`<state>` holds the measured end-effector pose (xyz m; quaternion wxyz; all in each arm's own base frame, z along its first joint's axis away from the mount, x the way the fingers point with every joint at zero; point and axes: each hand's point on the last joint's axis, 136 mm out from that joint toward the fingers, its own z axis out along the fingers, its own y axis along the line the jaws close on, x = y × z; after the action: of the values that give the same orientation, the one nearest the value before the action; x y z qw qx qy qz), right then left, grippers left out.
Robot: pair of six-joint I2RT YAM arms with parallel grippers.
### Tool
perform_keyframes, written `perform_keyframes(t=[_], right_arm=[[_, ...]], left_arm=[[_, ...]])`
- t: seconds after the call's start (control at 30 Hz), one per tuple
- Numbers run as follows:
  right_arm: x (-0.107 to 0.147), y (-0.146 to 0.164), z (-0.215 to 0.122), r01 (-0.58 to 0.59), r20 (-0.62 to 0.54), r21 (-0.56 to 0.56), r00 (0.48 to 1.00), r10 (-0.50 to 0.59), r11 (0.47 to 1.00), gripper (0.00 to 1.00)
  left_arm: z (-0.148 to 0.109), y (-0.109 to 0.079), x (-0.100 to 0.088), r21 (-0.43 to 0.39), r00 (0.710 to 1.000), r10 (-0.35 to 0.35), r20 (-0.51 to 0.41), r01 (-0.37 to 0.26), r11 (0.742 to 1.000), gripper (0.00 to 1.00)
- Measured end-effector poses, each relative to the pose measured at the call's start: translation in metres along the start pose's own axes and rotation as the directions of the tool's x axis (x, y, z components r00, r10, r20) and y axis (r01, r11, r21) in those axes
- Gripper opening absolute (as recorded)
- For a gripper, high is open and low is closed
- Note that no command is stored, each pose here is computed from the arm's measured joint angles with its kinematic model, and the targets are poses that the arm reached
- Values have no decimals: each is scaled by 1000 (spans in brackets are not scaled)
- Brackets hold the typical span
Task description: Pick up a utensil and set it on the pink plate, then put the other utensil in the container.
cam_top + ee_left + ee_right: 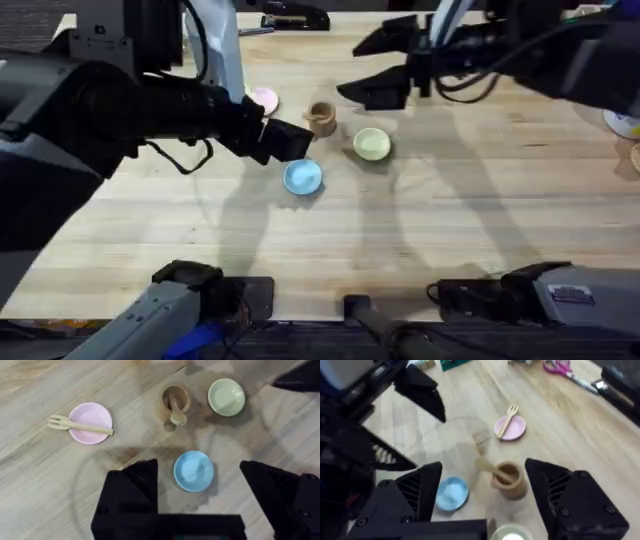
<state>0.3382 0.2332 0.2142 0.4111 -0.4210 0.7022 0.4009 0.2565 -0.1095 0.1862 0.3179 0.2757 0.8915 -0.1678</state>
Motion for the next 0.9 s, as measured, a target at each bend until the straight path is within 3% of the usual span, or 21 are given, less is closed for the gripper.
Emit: perform_keyframes(t=[0.43, 0.63, 0.9], right_arm=[[27, 54, -45, -204, -176, 64, 961, 213, 977, 996], [50, 70, -52, -315, -260, 66, 911, 321, 947, 997], [49, 68, -52, -302, -257, 78, 915, 312, 950, 997]], left_arm=[[0, 0, 0, 0, 1000, 0, 0, 0, 1000, 995], [0, 0, 0, 0, 1000, 0, 0, 0, 1000, 995], [0, 0, 0, 0, 1000, 0, 0, 0, 1000, 995]])
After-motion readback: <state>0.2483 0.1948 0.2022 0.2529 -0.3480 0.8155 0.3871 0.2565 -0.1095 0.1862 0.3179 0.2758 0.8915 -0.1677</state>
